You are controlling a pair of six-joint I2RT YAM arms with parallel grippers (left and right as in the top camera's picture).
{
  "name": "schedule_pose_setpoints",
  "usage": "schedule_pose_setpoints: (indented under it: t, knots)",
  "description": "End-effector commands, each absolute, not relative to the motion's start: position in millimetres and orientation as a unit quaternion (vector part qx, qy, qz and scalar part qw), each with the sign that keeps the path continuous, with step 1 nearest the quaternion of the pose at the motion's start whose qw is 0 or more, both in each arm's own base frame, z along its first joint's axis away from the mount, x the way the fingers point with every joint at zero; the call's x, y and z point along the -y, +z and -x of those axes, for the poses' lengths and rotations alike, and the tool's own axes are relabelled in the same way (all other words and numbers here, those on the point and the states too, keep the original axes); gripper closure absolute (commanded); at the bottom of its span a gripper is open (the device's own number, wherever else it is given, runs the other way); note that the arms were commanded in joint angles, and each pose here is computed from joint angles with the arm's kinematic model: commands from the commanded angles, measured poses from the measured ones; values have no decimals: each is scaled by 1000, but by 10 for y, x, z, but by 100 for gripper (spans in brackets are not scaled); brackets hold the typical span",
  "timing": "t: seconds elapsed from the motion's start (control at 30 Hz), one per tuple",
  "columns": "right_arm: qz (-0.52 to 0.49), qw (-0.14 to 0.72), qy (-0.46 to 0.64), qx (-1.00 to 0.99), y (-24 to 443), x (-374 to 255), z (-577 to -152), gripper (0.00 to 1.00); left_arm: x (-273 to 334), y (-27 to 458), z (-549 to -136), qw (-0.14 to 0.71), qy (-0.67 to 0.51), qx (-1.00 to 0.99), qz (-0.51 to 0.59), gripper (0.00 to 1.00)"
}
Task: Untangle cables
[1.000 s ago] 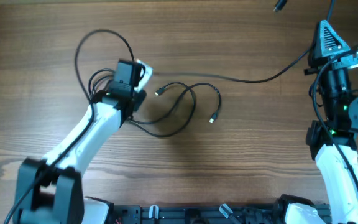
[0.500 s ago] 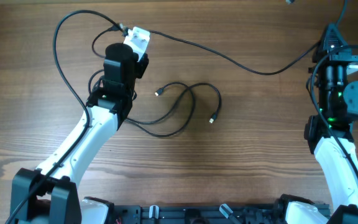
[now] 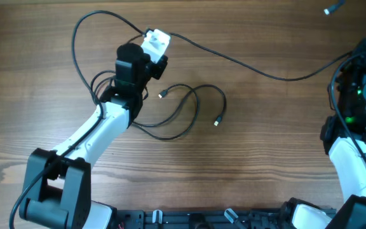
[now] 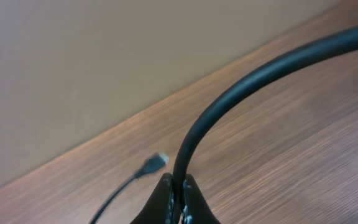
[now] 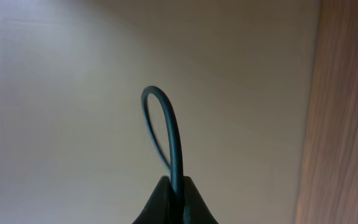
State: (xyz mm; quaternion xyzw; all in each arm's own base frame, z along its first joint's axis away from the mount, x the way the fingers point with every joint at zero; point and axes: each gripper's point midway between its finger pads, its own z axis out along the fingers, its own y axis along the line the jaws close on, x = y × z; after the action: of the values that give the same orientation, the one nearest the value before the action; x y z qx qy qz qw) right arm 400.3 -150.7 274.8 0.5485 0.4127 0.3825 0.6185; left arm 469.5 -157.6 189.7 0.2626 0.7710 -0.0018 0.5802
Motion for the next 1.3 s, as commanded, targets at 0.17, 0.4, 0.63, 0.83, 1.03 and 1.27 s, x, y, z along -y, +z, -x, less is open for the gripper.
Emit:
schedule_pose_setpoints:
  t: [0.17, 0.4, 0.63, 0.83, 1.03, 1.27]
  knots:
    - [-506, 653, 340, -449, 2905, 1785, -4231, 96, 2042, 1800, -4696, 596, -80, -754, -265, 96]
    - [-515, 658, 305, -458, 2772, 2119, -4388, 95, 2166, 1694, -4829, 606, -88, -743, -270, 96]
    - [-512, 665, 262, -477, 2571, 2442, -4552, 96, 2478, 1478, -5003, 590, -135, -745, -279, 96]
    - [-492, 689, 211, -489, 2585, 2729, -4784, 96, 2783, 1341, -5312, 597, -143, -735, -287, 96]
    - [-509, 688, 186, -483, 2340, 3175, -4961, 96, 2945, 1181, -5481, 590, -168, -736, -286, 96]
    - [-489, 701, 176, -488, 2222, 3537, -5334, 96, 3019, 988, -5409, 562, -189, -755, -280, 96]
